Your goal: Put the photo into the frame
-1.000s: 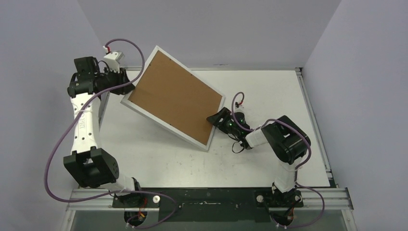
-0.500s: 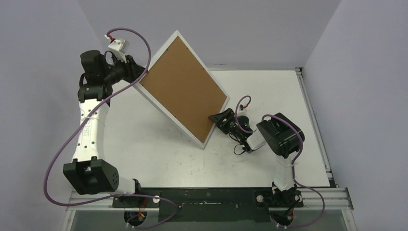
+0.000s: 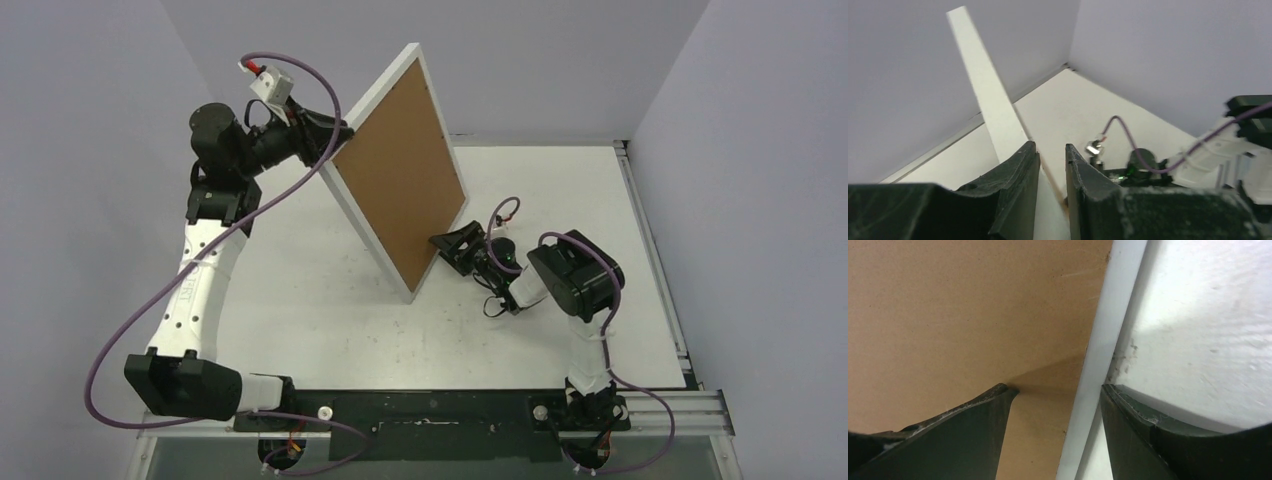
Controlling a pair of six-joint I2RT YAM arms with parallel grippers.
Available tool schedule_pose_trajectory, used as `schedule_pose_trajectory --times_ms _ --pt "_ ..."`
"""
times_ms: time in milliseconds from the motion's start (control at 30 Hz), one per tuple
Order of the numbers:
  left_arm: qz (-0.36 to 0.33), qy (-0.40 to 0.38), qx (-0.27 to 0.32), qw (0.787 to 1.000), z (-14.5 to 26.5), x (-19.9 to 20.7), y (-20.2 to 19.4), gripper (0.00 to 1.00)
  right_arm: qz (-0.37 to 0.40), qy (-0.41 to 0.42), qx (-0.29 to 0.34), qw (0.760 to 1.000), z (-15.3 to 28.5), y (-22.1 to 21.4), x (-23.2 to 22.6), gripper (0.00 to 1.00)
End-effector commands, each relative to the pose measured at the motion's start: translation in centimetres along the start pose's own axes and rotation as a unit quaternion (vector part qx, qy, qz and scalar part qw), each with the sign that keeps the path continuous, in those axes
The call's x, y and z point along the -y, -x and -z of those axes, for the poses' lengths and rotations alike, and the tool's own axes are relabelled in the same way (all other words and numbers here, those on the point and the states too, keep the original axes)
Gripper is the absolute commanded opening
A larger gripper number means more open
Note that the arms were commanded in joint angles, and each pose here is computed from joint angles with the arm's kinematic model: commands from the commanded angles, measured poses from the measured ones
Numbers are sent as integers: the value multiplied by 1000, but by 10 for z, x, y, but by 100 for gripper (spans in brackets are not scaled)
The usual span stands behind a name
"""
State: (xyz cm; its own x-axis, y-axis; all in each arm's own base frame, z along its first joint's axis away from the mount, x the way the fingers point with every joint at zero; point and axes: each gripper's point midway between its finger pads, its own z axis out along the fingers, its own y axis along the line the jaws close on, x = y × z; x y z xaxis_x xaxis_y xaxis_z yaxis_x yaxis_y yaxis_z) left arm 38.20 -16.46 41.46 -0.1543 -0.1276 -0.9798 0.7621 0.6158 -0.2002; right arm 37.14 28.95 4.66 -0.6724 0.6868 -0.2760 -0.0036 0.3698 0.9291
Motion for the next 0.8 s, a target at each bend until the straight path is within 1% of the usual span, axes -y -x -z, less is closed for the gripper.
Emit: schedule_pose_trajectory --times_ms 0,33,67,100,133,200,300,433,567,667,767 --pt "342 -203 -257 881 12 121 -139 22 5 -2 -146 989 -6 -83 15 67" --pt "346 -209 -256 878 11 126 -138 22 2 0 -144 990 -8 -83 15 71" --pt "349 -215 -255 876 9 129 -137 22 0 3 -144 990 -10 -83 13 78" --pt "356 -219 -255 872 8 131 -138 22 -1 3 -143 990 -11 -83 14 82" --pt "360 -224 -253 870 6 133 -137 22 -3 3 -141 990 -13 -82 13 84" --pt "365 -233 -246 867 3 137 -134 22 -3 0 -139 990 -14 -80 14 84" --pt "366 -244 -243 865 -4 143 -132 22 -3 -2 -132 991 -11 -76 12 81" --pt "358 -258 -252 861 -20 149 -132 22 7 -6 -125 992 -6 -66 10 78" --pt "352 -255 -267 860 -35 145 -143 22 56 -16 -122 991 -7 -57 4 78" --pt "327 -240 -275 871 -31 138 -159 21 106 -20 -109 988 -13 -33 -8 78" --pt "287 -214 -300 884 -24 129 -191 20 137 -8 -78 987 -18 0 -29 78"
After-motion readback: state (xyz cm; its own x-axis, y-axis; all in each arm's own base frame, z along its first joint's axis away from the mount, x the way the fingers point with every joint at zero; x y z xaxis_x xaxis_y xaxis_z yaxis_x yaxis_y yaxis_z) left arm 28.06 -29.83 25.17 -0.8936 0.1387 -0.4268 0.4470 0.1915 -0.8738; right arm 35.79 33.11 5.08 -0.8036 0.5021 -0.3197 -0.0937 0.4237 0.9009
